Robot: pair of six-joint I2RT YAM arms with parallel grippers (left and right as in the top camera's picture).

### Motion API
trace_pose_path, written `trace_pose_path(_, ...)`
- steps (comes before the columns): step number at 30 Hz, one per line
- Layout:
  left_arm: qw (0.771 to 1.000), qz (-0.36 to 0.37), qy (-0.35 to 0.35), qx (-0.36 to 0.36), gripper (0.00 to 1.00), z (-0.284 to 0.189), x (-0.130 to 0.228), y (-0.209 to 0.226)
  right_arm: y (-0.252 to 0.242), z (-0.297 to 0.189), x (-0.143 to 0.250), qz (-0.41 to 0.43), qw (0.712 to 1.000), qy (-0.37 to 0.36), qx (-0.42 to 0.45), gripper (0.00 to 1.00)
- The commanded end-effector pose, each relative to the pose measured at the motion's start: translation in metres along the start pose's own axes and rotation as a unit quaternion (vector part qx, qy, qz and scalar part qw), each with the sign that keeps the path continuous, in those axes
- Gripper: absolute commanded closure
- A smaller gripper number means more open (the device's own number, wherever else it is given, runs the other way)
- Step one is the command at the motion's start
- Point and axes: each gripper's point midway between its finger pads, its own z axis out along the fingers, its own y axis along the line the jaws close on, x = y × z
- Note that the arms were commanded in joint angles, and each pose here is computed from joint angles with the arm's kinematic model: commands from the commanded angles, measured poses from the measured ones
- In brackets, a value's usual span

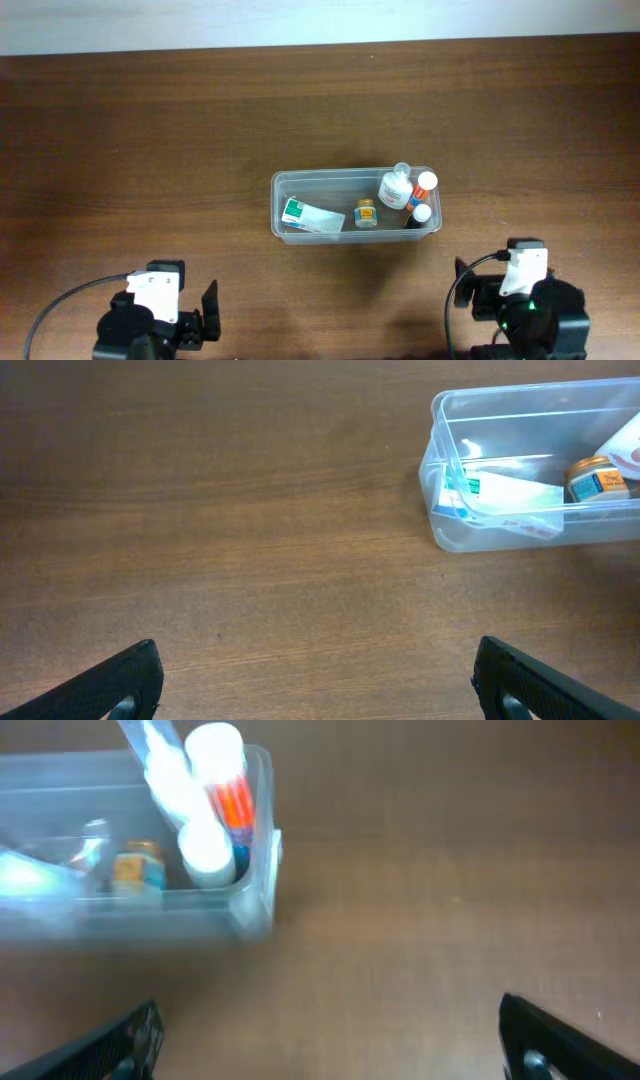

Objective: Pack container

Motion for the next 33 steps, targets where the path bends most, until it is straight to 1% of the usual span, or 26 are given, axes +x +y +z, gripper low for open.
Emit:
trace_pose_path(1, 1.0, -0.001, -0.001, 0.004, 0.01, -0.001, 0.0, -0.001, 0.002, 0.013, -0.004, -0.04, 0.997, -0.066, -0.006, 0.02)
trace_pose_path(5, 1.0, -0.001, -0.001, 0.004, 0.0, -0.001, 0.0, -0.001, 0.001, 0.035, -0.018, -0.048, 0.986, -0.161, -0.005, 0.02)
trace_pose_path(6, 1.0, -0.001, -0.001, 0.004, 0.01, -0.001, 0.0, -0.001, 0.001, 0.039, -0.024, -0.051, 0.98, -0.192, -0.003, 0.02)
trace_pose_path(7, 1.0, -0.001, -0.001, 0.004, 0.01, -0.001, 0.0, -0.001, 0.0, 0.048, -0.035, -0.053, 0.969, -0.241, 0.001, 0.01)
trace_pose_path(10, 1.0, -0.001, -0.001, 0.004, 0.0, -0.001, 0.0, -0.001, 0.001, 0.056, -0.044, -0.054, 0.95, -0.307, 0.001, 0.02)
trace_pose_path(13, 1.0, -0.001, -0.001, 0.004, 0.01, -0.001, 0.0, -0.001, -0.001, 0.068, -0.026, -0.052, 0.963, -0.263, 0.003, 0.02)
trace_pose_path(33, 1.0, -0.001, -0.001, 0.004, 0.01, -0.001, 0.0, -0.001, -0.001, 0.069, -0.025, -0.052, 0.964, -0.262, 0.002, 0.02)
